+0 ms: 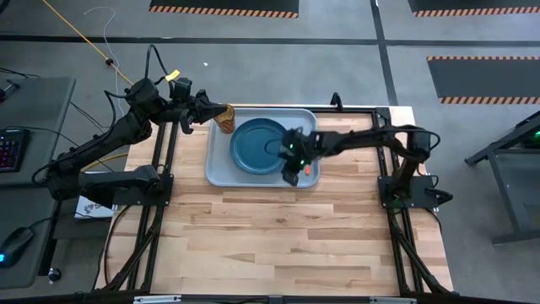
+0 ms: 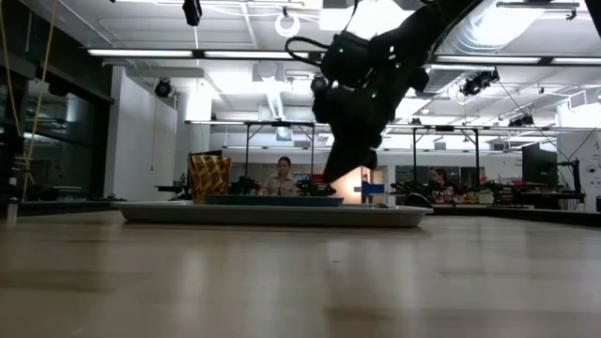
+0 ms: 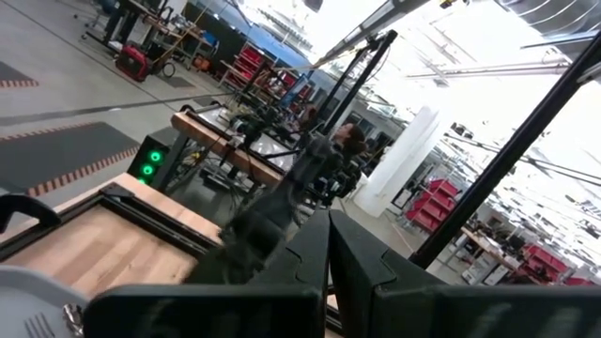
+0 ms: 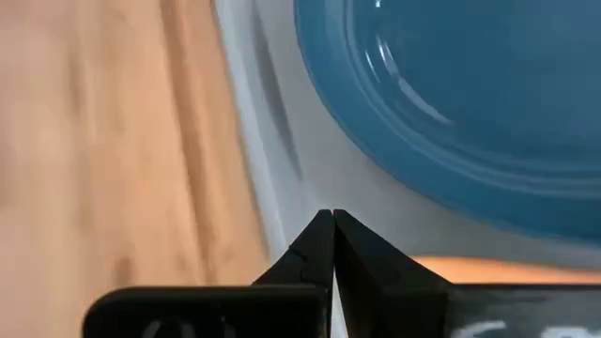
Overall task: Pick and place plate/cup/fork/spoon on tray
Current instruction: Put the fork between the plate and spoon on the tray, then return to Home Position
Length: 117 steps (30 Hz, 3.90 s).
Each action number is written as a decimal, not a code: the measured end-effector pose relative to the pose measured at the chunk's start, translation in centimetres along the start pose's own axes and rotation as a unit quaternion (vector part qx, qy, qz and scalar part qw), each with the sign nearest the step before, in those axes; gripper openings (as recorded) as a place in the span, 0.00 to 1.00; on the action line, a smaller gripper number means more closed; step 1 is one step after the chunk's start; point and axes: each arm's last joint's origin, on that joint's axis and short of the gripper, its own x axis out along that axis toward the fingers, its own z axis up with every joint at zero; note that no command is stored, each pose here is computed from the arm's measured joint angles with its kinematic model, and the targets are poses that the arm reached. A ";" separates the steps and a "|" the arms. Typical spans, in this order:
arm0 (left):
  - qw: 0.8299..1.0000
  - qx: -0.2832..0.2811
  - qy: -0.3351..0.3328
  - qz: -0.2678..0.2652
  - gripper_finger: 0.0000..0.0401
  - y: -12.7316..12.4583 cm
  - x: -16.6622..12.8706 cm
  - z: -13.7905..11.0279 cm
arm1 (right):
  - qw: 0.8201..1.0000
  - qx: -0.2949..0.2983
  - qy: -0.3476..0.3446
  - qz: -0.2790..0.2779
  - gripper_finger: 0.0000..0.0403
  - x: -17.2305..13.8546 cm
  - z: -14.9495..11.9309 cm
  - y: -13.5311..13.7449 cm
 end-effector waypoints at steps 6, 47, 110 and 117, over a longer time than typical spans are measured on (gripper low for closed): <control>1.000 -0.001 -0.002 0.002 0.00 0.0 0.0 0.0 | 0.996 -0.019 0.001 -0.087 0.00 1.3 -0.6 0.9; 1.000 -0.004 -0.002 0.003 0.00 0.0 0.0 0.0 | 0.993 -0.047 0.050 -0.093 0.00 -7.5 -0.6 0.8; 0.995 0.076 -0.024 0.060 0.00 -3.6 -5.9 -11.2 | 0.882 0.029 -0.453 0.126 0.00 -20.6 -6.9 3.5; 0.994 0.052 -0.092 0.006 0.00 -1.4 -7.2 -15.7 | 0.881 0.032 -0.455 0.123 0.00 -20.6 -6.9 3.5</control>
